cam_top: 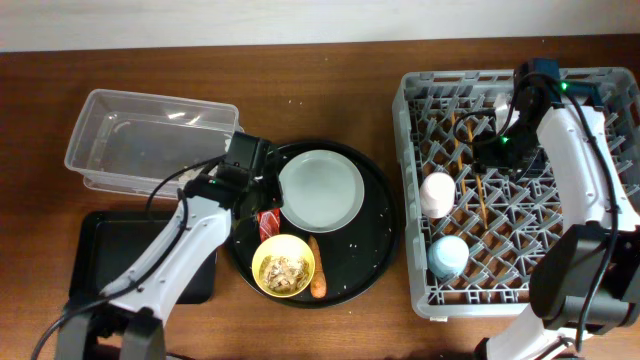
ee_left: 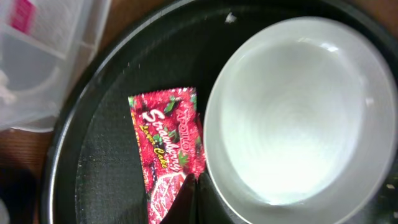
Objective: Sort waste into correct bins and load items into the dishwasher rack
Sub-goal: 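Carry the red wrapper over the clear bin with the left gripper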
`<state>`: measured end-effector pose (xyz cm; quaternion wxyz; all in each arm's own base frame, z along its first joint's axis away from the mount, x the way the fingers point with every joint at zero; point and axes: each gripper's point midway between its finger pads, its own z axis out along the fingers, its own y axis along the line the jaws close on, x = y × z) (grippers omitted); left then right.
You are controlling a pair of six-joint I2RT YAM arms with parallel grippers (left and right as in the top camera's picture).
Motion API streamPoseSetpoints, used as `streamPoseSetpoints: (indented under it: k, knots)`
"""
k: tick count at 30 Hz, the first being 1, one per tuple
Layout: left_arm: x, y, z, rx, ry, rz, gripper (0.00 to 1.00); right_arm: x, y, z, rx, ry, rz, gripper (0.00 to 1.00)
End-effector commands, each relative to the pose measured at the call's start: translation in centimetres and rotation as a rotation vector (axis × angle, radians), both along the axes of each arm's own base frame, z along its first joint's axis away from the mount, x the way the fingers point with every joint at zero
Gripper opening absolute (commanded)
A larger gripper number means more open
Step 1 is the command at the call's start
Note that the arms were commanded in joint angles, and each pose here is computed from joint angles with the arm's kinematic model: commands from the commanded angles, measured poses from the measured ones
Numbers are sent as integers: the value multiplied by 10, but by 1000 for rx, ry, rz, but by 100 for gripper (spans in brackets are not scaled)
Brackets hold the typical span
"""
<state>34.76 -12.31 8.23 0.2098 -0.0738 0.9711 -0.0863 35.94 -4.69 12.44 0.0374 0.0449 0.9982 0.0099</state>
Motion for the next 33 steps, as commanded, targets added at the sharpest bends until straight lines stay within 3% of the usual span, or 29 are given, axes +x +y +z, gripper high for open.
streamPoseSetpoints:
  k: [1,2,3,4,5,6,7,9,12,18,32,33]
  knots:
    - [-1,4,20,11,-56,7,0,-2,4,0,8,2,-1,67]
    - [-1,4,20,10,-57,6,3,-2,4,0,8,3,-1,67]
    - [-3,4,18,13,-46,4,25,-3,4,0,8,6,-1,67]
    - [-6,5,16,19,-31,3,36,-3,4,0,8,8,-1,67]
    - [-11,6,12,26,-7,2,54,-4,4,0,9,10,-1,67]
    - [-16,7,9,33,17,1,85,-4,4,0,9,10,-1,68]
    - [-17,8,7,37,26,1,99,-4,4,0,9,10,-1,68]
    - [-23,11,5,71,44,-46,97,-4,4,0,9,10,-1,70]
    - [-36,7,-1,87,86,-70,46,-4,4,0,9,10,-1,71]
    - [-52,7,-23,288,55,-125,44,-4,4,0,9,9,-1,71]
    - [-27,-5,-68,283,45,-114,45,-3,6,0,21,8,0,71]
    - [-27,-5,-69,280,49,-105,49,-3,6,0,21,8,0,71]
